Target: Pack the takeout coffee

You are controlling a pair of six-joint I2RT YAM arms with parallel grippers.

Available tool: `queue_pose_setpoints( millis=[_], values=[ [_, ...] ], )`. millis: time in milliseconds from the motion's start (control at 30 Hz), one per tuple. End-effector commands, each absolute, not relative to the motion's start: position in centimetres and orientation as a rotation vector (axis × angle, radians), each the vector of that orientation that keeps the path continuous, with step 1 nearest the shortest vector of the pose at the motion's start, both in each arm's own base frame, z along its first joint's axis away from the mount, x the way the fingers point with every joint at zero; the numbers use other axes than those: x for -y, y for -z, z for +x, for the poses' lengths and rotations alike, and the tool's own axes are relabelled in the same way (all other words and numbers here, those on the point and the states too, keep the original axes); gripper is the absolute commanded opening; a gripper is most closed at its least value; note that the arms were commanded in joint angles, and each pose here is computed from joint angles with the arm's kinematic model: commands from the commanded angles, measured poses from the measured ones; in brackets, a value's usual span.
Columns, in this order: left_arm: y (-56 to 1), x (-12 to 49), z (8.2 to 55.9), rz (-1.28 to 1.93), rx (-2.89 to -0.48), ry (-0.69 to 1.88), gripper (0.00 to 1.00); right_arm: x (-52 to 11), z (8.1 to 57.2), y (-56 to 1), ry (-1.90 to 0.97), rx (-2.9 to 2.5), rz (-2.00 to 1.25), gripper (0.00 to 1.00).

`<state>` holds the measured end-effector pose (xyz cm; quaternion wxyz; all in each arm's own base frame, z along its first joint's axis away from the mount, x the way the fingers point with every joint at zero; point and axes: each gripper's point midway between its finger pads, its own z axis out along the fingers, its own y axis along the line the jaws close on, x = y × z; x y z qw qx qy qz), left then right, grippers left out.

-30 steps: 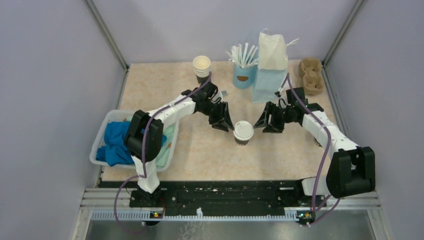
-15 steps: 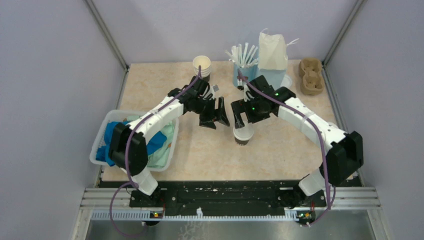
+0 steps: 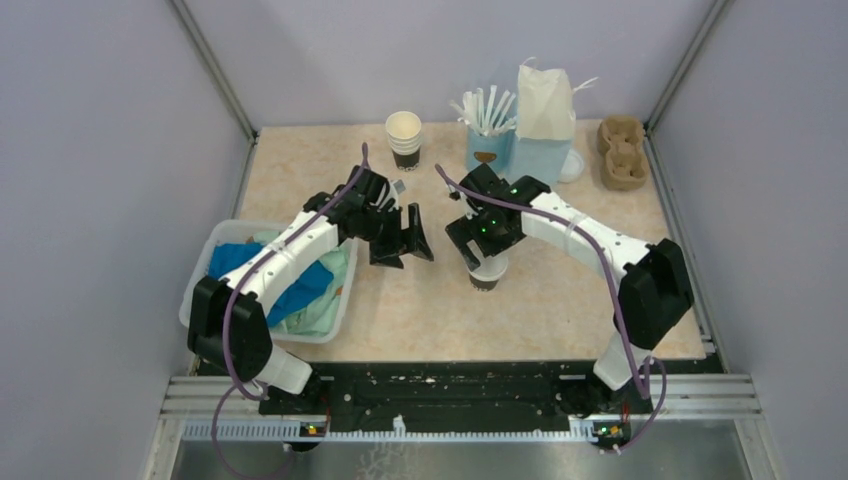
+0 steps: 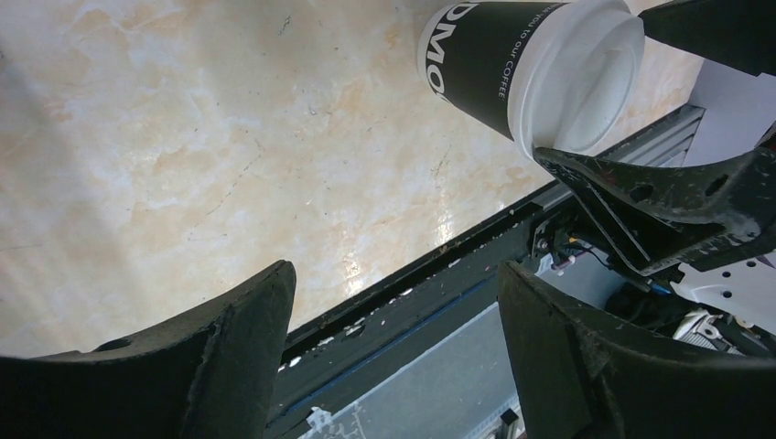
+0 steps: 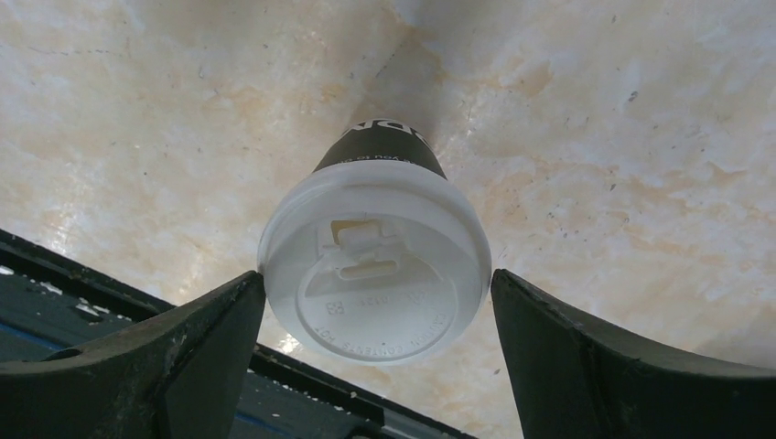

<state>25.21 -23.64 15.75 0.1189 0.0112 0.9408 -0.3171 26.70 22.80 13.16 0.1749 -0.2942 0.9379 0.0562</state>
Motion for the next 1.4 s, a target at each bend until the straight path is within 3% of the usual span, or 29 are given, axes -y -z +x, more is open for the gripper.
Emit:
queue_pose_setpoints(
  millis=[0, 300, 600, 767, 967, 1200, 1367],
  values=[
    [-17.0, 23.6, 25.4, 0.064, -2.698, 0.945, 0.87, -22.8, 27.6, -14.2, -0.075, -2.614, -0.806, 0.91],
    [-17.6, 23.8, 25.4, 0.081, -2.690, 0.963, 0.87, -18.8, 27.8, -13.5, 0.031, -2.641, -0.566, 0.75],
    [-18.6, 24.7, 26.8, 0.119, -2.674, 1.009, 0.87, -2.1, 30.8, -13.9, 0.227, -2.600, 0.153, 0.71],
    [-17.7, 25.7, 28.9, 0.167, -2.718, 1.016, 0.87, 3.7, 32.7, -13.1, 0.306, -2.564, 0.388, 0.71],
    [-19.0, 26.1, 32.5, 0.287, -2.706, 0.925, 0.87, 6.4, 33.9, -13.6, 0.361, -2.517, 0.508, 0.74],
    [-20.1, 24.7, 35.3, 0.332, -2.676, 0.844, 0.87, 4.3, 33.0, -15.5, 0.189, -2.483, 0.533, 0.97],
    [-20.6, 23.4, 36.5, 0.280, -2.659, 0.874, 0.87, 4.1, 32.5, -18.9, 0.169, -2.456, 0.563, 0.99]
  ],
)
